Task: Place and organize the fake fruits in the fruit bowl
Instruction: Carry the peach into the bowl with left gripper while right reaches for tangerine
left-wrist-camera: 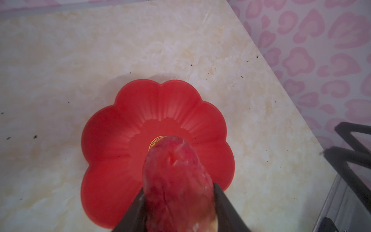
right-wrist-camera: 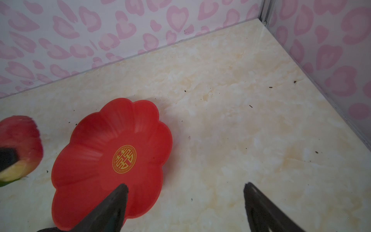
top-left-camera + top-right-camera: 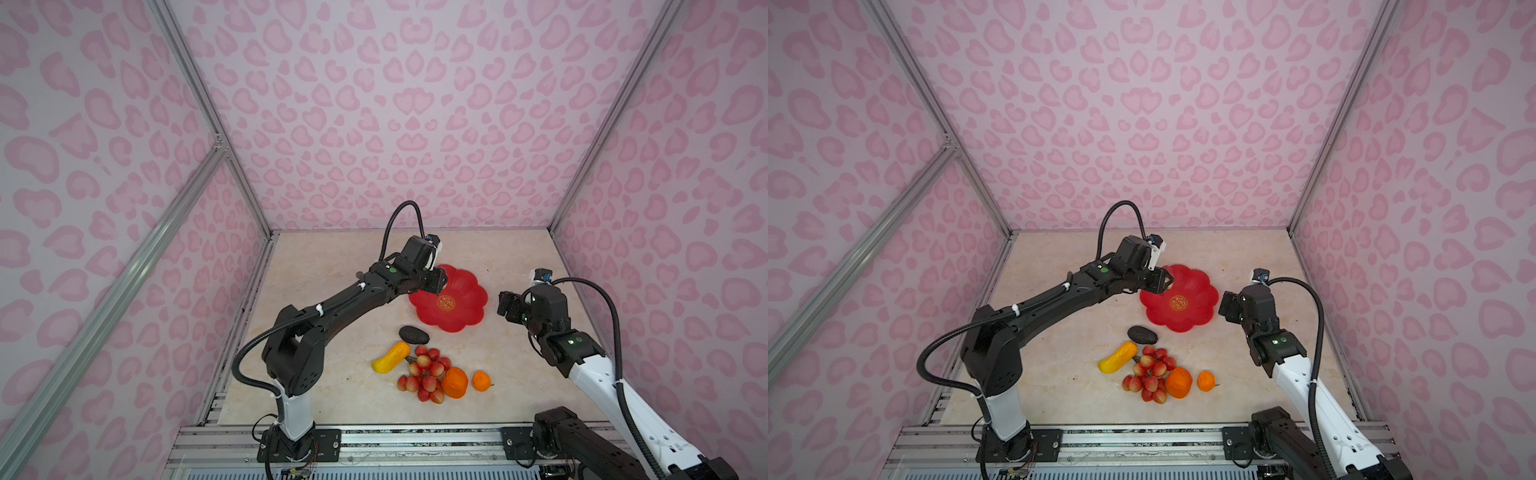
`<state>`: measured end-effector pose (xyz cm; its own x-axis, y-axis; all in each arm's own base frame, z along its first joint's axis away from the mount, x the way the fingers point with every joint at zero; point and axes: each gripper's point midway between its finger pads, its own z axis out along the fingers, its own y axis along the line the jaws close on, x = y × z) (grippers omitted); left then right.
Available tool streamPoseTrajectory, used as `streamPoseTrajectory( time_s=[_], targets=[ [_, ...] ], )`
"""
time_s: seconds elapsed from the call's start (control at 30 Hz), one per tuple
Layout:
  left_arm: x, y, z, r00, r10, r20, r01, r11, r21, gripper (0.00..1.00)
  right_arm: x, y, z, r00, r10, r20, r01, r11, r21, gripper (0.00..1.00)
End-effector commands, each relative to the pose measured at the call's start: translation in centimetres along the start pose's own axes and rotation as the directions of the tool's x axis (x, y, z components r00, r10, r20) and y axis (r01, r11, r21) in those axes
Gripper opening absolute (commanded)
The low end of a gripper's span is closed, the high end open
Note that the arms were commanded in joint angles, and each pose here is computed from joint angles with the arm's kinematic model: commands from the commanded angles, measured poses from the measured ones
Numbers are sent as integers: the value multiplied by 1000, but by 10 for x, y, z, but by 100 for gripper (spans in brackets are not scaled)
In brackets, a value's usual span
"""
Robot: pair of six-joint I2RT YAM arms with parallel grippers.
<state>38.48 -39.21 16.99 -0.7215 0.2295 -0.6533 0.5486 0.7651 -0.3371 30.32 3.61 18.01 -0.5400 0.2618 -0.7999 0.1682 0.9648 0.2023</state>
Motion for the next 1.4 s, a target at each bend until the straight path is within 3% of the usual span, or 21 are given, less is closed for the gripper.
streamPoseTrajectory(
  time_s=[0.0,0.23,0.4,0.57,0.73,0.9,1.1,1.23,1.37],
  targets=[
    [6,1,30,999,15,-52,-13,1000,25,33,21,-7,-3,997,-12,-73,14,1000,19,90],
    [27,20,82,991,-43,-129,40,999,-22,35,39,-10,-6,991,-22,-134,27,999,32,90],
    [41,28,99,984,-82,-161,76,996,-45,49,52,5,-8,982,-32,-185,35,999,12,89],
    [39,28,100,983,-96,-156,92,995,-36,72,77,15,-8,960,-86,-266,94,995,19,86],
    [19,21,88,989,-105,-109,106,994,2,78,112,24,-14,931,-76,-357,77,997,-12,79],
    [-34,6,46,994,-106,33,103,992,68,80,153,32,-30,893,-92,-440,80,996,-46,76],
    [-104,-23,-38,963,-64,260,30,991,132,81,192,37,-48,858,-96,-505,70,995,-71,70],
    [-127,-20,-101,910,-41,412,7,996,85,82,208,32,-48,844,-102,-527,90,995,-48,69],
    [-127,3,-166,819,-93,566,65,995,71,83,215,29,-43,844,-93,-528,87,996,-36,63]
  ],
)
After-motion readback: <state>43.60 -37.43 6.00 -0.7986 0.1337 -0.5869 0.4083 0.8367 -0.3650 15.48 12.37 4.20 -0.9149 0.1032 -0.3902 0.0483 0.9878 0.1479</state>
